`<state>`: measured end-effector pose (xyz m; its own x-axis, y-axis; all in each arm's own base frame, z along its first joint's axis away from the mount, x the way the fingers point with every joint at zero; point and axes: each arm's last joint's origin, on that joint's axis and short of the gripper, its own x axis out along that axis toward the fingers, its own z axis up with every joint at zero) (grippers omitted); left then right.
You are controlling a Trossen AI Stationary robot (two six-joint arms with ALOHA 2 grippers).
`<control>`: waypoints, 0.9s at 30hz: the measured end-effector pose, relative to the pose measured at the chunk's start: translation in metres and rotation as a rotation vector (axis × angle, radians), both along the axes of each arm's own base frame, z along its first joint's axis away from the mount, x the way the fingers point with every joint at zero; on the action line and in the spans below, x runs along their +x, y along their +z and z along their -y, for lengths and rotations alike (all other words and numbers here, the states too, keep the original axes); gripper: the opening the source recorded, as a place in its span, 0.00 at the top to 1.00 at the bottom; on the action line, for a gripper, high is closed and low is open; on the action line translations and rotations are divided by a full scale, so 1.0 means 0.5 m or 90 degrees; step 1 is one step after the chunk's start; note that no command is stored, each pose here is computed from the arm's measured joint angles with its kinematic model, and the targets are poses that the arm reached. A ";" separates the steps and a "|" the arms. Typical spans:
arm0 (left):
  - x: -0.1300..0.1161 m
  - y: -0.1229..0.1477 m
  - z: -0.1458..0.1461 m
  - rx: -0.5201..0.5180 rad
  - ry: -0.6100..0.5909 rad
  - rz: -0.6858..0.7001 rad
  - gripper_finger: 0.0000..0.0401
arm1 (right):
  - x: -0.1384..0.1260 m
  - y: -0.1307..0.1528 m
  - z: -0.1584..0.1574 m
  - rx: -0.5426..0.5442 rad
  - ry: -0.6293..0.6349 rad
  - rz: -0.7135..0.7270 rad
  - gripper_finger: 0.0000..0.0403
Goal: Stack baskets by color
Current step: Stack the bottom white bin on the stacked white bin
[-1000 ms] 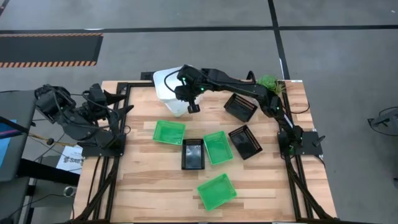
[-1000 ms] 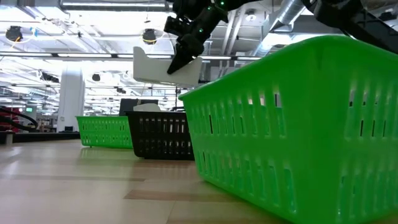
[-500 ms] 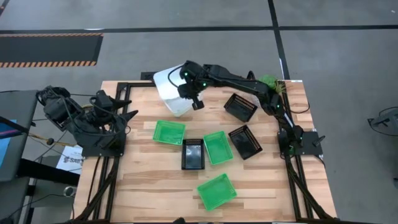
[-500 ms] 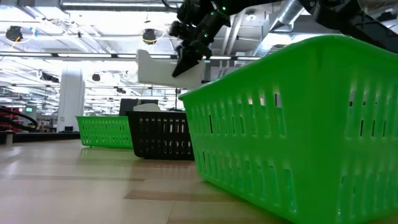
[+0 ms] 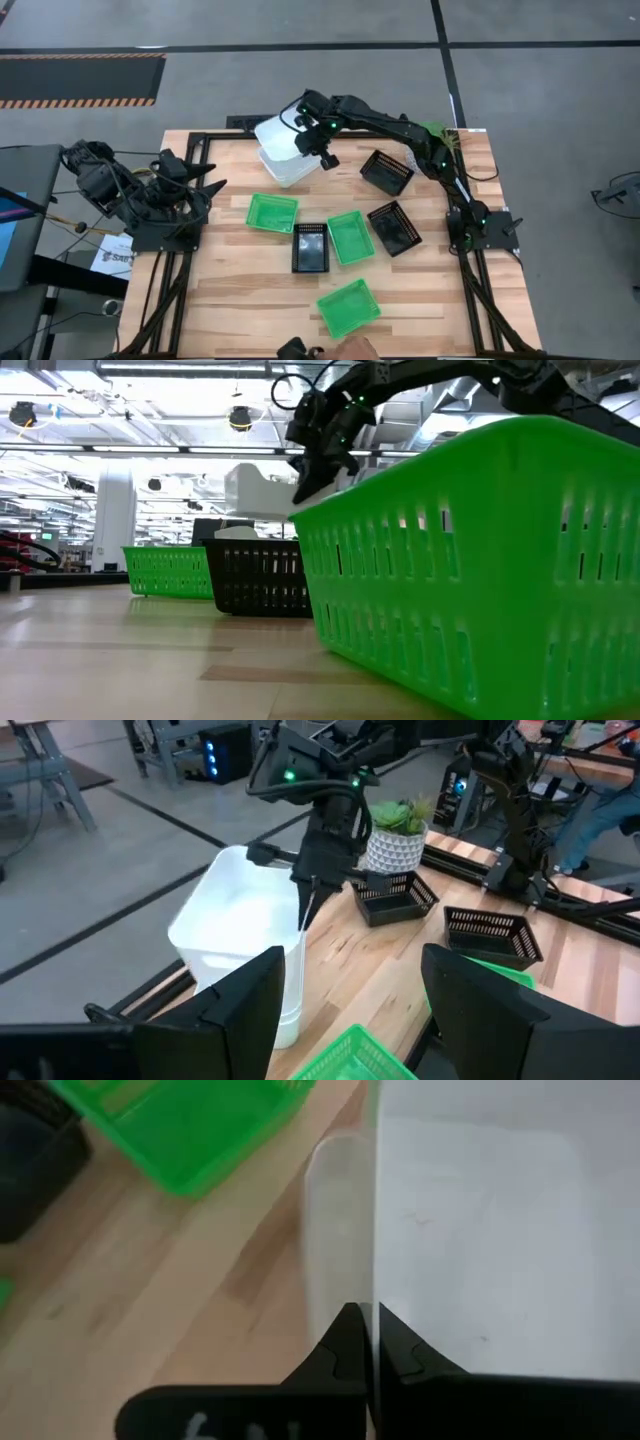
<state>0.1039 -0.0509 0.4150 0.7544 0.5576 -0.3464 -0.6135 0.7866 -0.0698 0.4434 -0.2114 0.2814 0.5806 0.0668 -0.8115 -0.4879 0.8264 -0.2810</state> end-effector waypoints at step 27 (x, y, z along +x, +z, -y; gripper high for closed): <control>0.008 -0.001 0.005 0.007 0.028 0.026 0.44 | 0.008 -0.032 0.000 0.055 0.053 -0.003 0.98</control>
<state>0.1080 -0.0534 0.4145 0.7425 0.5941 -0.3093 -0.6443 0.7598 -0.0874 0.4472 -0.2115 0.2652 0.5669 0.1847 -0.8028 -0.5566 0.8043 -0.2080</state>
